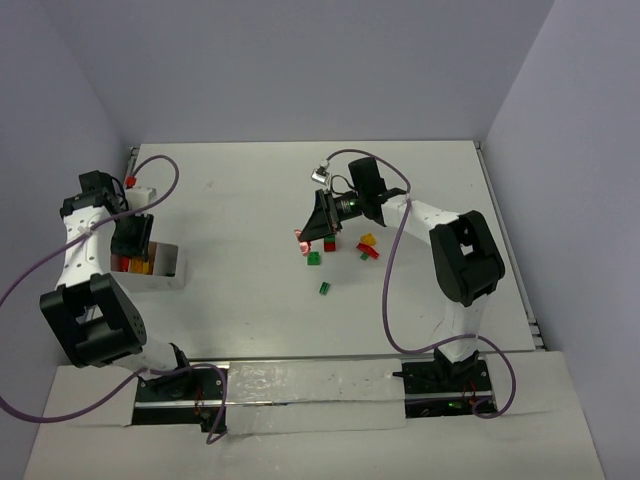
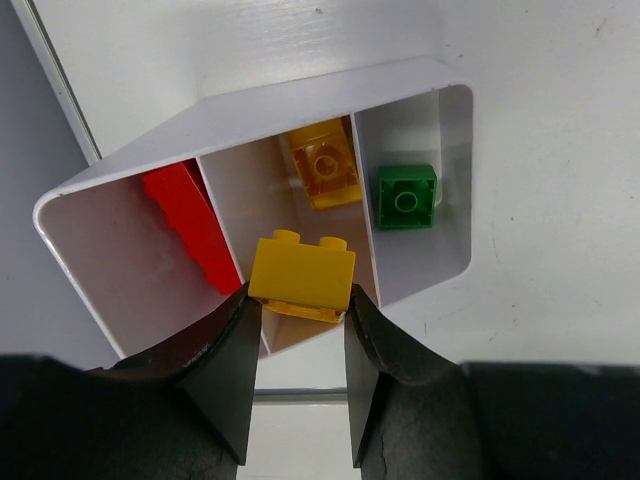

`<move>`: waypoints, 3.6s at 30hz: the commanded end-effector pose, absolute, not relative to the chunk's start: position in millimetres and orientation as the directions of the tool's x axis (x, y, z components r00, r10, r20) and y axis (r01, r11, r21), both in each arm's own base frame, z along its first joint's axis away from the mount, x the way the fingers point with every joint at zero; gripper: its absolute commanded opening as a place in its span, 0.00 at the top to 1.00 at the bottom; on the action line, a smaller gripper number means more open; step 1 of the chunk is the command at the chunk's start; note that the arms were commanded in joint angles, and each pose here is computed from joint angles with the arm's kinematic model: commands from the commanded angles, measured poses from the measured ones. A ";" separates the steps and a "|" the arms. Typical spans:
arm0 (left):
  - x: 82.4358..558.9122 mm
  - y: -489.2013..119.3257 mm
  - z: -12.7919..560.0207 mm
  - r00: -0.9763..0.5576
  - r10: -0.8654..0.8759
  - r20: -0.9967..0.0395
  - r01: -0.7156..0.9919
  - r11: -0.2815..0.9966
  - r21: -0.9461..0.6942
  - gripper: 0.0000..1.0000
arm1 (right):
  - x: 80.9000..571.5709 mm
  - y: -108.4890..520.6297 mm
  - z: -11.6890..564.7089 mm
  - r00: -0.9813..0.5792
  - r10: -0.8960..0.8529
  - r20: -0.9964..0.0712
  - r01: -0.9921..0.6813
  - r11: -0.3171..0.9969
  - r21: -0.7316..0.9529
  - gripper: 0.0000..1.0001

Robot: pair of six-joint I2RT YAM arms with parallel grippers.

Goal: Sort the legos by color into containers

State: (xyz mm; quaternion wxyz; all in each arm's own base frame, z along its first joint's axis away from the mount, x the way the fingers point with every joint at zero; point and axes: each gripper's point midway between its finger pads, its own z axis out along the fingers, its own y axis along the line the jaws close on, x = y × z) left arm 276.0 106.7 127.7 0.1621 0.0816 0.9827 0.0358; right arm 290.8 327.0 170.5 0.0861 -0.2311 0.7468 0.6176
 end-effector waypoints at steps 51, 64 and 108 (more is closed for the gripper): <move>328.3 -233.4 277.5 -0.443 0.053 -0.895 0.565 0.791 -0.233 0.47 | 333.0 386.4 250.5 -0.934 0.236 0.268 0.277 0.005 0.961 1.00; 327.2 -233.0 268.4 -0.471 0.078 -0.879 0.564 0.793 -0.231 1.00 | 328.5 389.2 261.9 -0.939 0.208 0.275 0.271 -0.050 0.961 0.75; 251.7 149.3 195.0 -0.879 0.141 -0.456 0.178 0.983 -0.039 0.96 | 381.3 303.6 186.0 -0.881 0.068 -0.468 -0.367 0.524 0.768 0.00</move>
